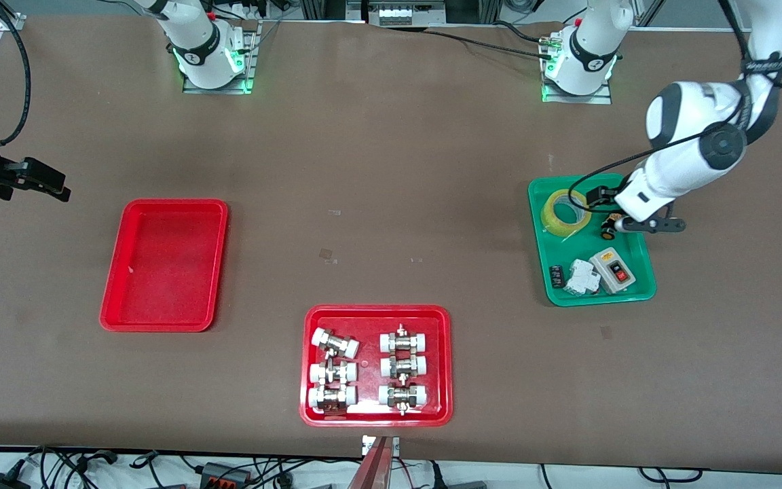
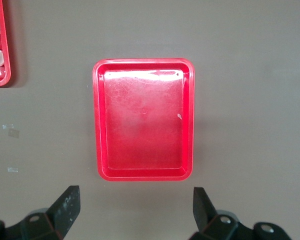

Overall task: Left arm passes tape to right arm into tray
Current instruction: 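Lower the left gripper into the tape roll's hole and grasp it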

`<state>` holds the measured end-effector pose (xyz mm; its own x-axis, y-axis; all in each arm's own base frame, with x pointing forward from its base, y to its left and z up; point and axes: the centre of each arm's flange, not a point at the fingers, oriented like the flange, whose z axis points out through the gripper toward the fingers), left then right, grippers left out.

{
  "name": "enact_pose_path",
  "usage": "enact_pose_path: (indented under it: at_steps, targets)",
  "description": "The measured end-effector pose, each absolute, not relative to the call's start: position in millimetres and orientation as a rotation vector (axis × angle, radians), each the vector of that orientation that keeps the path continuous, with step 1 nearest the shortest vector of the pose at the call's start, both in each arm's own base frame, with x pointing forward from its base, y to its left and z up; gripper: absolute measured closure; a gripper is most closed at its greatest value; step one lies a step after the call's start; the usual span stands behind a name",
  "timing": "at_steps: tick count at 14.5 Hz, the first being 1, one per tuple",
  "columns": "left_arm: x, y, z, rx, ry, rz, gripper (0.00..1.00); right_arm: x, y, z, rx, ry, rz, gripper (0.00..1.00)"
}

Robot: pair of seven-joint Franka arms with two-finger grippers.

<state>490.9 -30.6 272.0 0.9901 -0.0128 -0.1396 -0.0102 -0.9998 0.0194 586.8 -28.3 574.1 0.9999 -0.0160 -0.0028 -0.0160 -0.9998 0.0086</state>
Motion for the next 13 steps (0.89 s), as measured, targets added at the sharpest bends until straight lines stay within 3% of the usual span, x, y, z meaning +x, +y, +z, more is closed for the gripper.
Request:
enact_pose_path:
  at_steps: [5,10,12,13]
  targets:
    - [482,-41,221,3.102,-0.047,-0.266,0.00,587,-28,573,3.133,-0.025,-0.007,0.00]
    - [480,-44,206,3.097,-0.053,-0.284,0.00,587,-25,573,3.133,-0.017,-0.008,0.00]
    - [480,-44,206,3.097,-0.053,-0.282,0.02,587,-25,573,3.133,-0.017,-0.011,0.00]
    - [480,-44,205,3.097,-0.053,-0.283,0.10,587,-25,572,3.133,-0.017,-0.012,0.00]
